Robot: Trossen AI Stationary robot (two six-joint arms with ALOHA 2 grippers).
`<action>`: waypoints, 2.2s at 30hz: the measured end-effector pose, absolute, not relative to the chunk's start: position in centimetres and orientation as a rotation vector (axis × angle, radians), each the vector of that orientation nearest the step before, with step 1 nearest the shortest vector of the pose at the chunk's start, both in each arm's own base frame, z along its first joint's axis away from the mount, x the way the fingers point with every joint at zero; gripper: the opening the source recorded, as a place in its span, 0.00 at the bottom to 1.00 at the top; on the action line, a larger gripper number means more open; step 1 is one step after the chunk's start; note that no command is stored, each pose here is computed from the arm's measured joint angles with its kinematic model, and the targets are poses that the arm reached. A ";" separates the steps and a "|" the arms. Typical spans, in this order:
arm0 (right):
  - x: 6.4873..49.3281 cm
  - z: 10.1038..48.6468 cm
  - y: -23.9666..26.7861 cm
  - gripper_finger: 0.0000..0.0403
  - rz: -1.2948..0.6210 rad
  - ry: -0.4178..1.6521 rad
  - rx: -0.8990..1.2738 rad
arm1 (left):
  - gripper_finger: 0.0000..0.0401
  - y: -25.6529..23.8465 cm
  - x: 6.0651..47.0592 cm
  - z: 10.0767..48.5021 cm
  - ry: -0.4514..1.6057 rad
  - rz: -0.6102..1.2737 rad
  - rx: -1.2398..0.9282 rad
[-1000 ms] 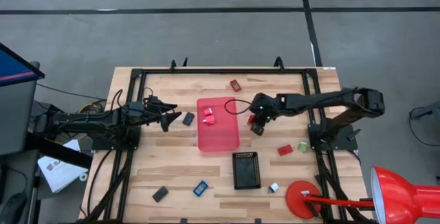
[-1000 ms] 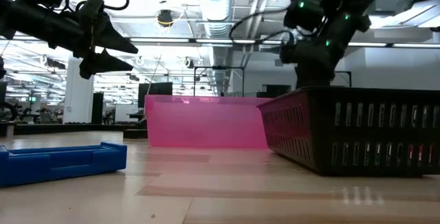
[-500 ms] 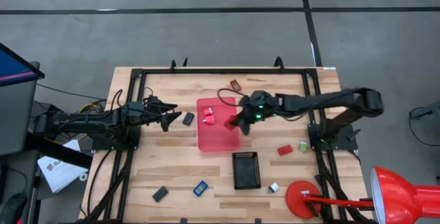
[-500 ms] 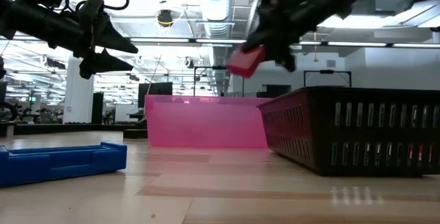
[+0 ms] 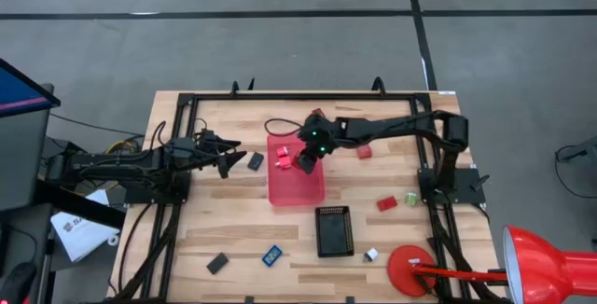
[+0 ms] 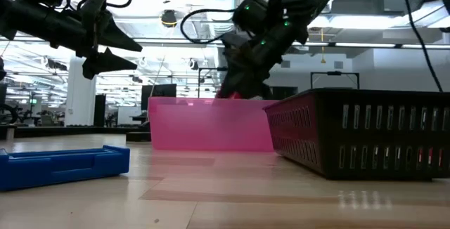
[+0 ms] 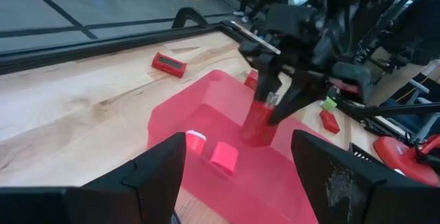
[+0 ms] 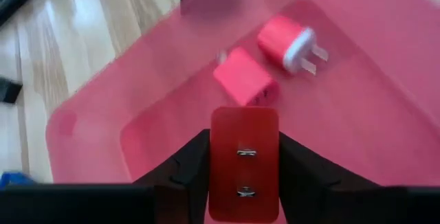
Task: Pick & Place Office items
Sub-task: Put the left red charger adapter into the pink bin, then put the red charger adapter into the pink bin
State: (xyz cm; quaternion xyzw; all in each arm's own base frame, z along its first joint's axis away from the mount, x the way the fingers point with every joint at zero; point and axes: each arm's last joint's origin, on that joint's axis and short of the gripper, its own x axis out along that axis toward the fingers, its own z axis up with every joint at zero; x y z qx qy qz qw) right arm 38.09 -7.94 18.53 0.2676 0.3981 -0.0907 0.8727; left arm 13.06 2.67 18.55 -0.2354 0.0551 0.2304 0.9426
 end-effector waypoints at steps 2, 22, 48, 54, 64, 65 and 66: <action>38.2 19.1 -8.4 0.42 -0.214 0.808 0.552 | 0.65 2.7 13.1 18.6 0.112 0.470 -0.480; 25.6 24.9 -10.6 0.58 -0.961 1.021 0.634 | 0.65 2.7 13.1 18.6 0.111 0.470 -0.480; 23.2 16.3 -11.0 0.85 -1.032 1.119 0.929 | 0.65 2.7 13.1 18.6 0.110 0.470 -0.480; 23.7 15.1 -11.5 0.91 -1.033 1.133 0.925 | 0.65 2.7 13.1 18.6 0.110 0.470 -0.480; 24.2 13.4 -11.5 0.85 -1.025 1.212 0.924 | 0.65 2.7 13.1 18.6 0.110 0.470 -0.480; 24.2 13.4 -11.5 0.83 -1.025 1.212 0.925 | 0.65 2.7 13.1 18.6 0.110 0.470 -0.480; 24.2 13.4 -11.5 0.81 -1.027 1.210 0.926 | 0.65 2.7 13.1 18.6 0.111 0.470 -0.480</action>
